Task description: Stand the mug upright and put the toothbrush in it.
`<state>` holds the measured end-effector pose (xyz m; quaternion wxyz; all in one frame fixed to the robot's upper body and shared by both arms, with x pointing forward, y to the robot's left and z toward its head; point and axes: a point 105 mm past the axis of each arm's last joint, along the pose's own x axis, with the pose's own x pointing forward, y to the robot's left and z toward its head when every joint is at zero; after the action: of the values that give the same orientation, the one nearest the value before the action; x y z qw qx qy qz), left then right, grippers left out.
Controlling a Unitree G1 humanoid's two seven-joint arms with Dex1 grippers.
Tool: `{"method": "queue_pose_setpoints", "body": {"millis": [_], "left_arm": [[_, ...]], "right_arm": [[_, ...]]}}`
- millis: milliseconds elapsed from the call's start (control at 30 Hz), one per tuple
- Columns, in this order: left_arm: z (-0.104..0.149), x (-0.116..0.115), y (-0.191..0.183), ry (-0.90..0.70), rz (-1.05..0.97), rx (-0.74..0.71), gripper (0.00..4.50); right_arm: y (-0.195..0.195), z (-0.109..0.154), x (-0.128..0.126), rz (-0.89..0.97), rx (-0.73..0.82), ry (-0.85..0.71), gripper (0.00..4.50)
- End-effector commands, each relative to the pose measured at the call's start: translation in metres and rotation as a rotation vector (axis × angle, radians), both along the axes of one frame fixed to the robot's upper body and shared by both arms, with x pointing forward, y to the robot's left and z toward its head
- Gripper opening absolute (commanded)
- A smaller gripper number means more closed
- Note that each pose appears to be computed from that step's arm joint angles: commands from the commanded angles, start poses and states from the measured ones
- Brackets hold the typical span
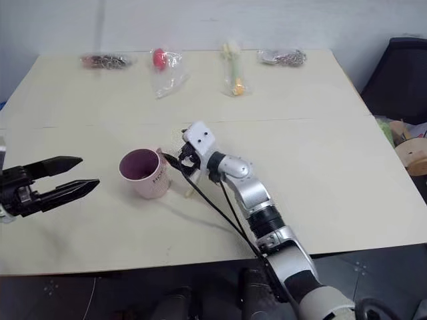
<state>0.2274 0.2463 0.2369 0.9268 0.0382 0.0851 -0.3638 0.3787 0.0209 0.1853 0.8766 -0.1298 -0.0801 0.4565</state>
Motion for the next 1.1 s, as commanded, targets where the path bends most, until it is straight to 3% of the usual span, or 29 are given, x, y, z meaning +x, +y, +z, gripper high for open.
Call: {"method": "queue_pose_setpoints", "body": {"millis": [33,100,200,333,467,967,1100], "left_arm": [[0.008,0.001,0.001,-0.034,0.000,0.024,4.50],[0.007,0.001,0.000,-0.033,-0.004,0.028,4.50],[0.007,0.001,0.000,-0.031,-0.010,0.036,4.50],[0.006,0.002,0.000,-0.030,-0.015,0.039,4.50],[0.006,0.004,-0.003,-0.034,-0.024,0.042,4.50],[0.008,0.002,-0.005,-0.050,-0.024,0.051,4.50],[0.010,0.002,-0.004,-0.054,-0.025,0.050,4.50]], "right_arm": [[-0.013,0.019,-0.011,-0.022,-0.050,-0.004,4.48],[-0.030,0.024,-0.010,-0.096,-0.042,0.094,4.48],[-0.048,0.017,-0.012,-0.196,0.004,0.359,4.48],[-0.045,0.005,-0.024,-0.181,0.090,0.680,4.48],[-0.037,-0.013,-0.025,-0.192,0.127,0.849,4.48],[-0.010,-0.044,0.003,-0.284,0.167,0.914,4.48],[-0.010,-0.053,0.003,-0.297,0.154,0.929,3.51]]}}
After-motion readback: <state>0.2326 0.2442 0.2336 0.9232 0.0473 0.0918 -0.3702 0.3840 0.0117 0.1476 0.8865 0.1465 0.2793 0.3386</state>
